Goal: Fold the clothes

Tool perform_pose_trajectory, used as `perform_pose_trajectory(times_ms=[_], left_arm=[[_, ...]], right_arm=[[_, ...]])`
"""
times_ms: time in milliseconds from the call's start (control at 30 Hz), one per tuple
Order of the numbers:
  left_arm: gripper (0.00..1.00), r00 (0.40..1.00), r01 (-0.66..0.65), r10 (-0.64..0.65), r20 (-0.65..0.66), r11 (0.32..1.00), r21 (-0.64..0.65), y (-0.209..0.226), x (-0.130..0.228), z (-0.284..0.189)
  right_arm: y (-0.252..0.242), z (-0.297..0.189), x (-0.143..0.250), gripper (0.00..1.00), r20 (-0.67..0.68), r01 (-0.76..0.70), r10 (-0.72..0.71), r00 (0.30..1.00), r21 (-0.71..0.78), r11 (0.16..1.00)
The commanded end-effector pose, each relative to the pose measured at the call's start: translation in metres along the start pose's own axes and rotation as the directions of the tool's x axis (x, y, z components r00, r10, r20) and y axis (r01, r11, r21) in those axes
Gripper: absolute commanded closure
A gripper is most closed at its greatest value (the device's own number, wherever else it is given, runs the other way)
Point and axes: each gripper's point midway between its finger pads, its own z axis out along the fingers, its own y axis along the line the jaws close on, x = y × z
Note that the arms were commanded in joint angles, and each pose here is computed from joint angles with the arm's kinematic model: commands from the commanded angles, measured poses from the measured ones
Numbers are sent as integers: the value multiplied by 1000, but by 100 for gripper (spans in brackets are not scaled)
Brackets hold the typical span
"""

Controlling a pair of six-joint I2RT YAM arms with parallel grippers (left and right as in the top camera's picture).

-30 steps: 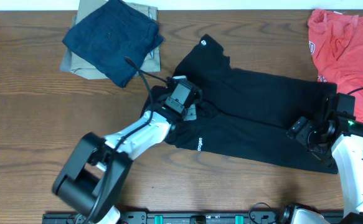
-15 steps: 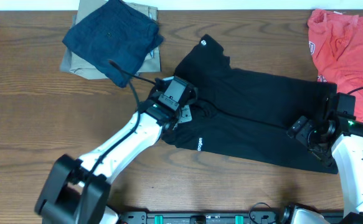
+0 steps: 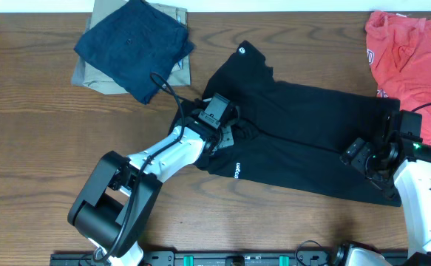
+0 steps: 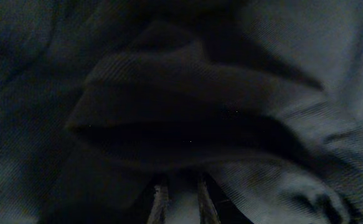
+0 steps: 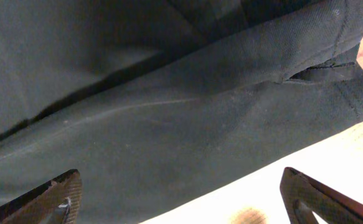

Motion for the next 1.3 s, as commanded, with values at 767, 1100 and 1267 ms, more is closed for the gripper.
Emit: perform_pose_trajectory(times_ms=[767, 1100, 1267], left_arm=[[80, 987, -65, 61, 146, 998, 23, -3, -38, 31], [80, 980, -52, 41, 195, 997, 51, -7, -54, 21], [80, 969, -72, 52, 242, 995, 75, -16, -65, 5]], right_arm=[[-1, -3, -2, 1, 1, 13, -13, 1000, 1, 1000], [-1, -3, -2, 1, 1, 12, -12, 1000, 1, 1000], [-1, -3, -2, 1, 2, 12, -12, 1000, 1, 1000]])
